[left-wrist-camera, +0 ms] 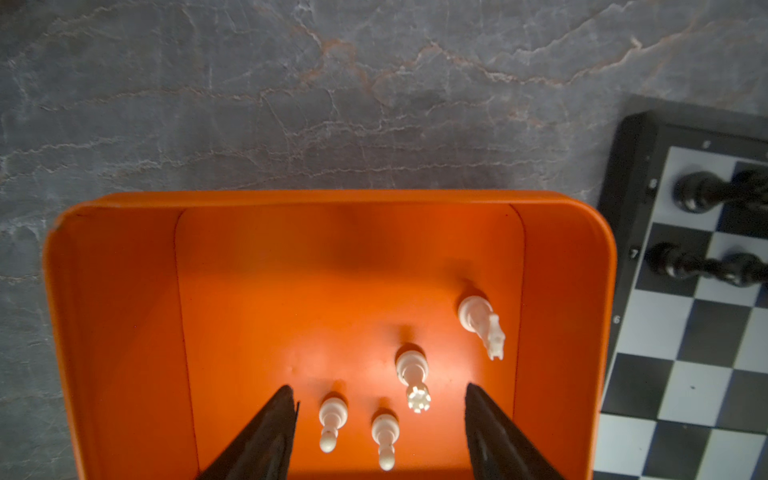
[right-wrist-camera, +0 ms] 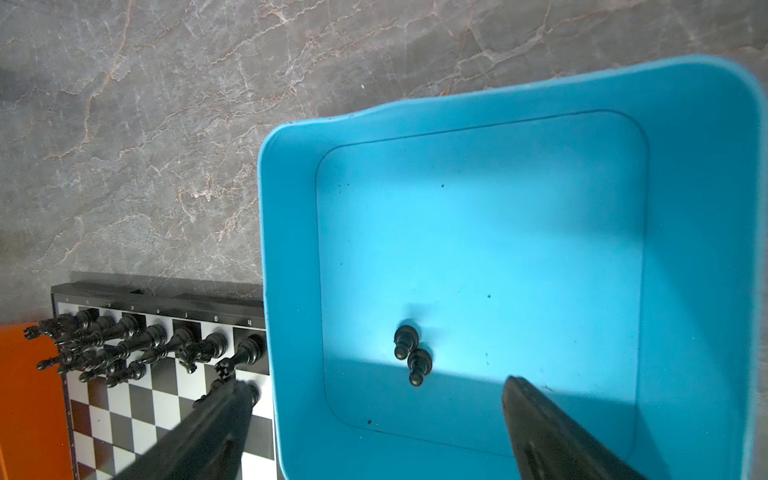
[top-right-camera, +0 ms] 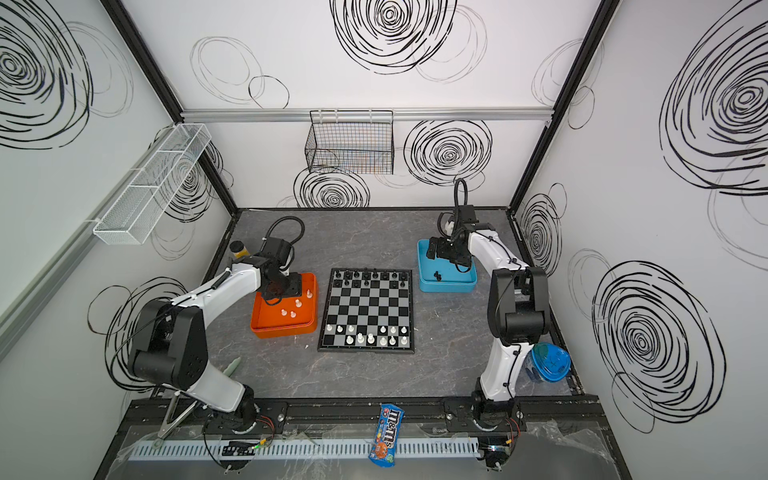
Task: Set up the chess pieces on the board
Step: 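Raise the right gripper over the cyan tray while the left moves over the orange tray, then lower the left gripper onto a white pawn in the orange tray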
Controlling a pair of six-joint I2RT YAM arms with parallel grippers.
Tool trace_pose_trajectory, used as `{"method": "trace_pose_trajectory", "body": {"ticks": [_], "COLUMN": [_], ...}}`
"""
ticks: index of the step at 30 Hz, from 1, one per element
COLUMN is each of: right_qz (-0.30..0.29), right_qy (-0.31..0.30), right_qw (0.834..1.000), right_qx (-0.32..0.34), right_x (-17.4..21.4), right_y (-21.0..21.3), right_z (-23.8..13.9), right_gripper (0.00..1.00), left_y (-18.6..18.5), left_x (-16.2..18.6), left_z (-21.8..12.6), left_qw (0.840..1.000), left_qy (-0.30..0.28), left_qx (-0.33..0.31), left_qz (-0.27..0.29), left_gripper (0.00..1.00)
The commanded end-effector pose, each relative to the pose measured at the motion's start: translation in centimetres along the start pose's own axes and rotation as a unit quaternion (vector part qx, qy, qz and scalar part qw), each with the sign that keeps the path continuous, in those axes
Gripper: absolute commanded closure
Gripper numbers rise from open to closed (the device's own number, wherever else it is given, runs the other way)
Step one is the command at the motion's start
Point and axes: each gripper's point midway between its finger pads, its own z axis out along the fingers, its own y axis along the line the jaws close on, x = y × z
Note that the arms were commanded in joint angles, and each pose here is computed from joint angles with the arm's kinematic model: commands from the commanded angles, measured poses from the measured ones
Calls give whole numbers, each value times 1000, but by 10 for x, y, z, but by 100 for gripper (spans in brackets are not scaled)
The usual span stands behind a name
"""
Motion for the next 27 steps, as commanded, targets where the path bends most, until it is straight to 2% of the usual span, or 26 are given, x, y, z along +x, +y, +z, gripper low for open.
{"method": "trace_pose_trajectory", "body": {"ticks": [1,14,27], "right_qz": [-3,-2,-1], "right_qy": [-1,-1,-1], "right_qw": [1000,1000,1000], "right_qx": [0,3,6], "right_x": [-3,-2,-3], "right_y": [-2,-4,-5], "right_z": [3,2,2], "right_gripper": [2,2,2], "left_y": [2,-1,-6], "left_x": [12,26,16], "left_z": [10,23,25], "left_qw": [1000,999,999], "left_qy": [17,36,27], "left_qx": [-9,-10,-5], "left_qz": [5,18,23], "left_gripper": [34,36,44]}}
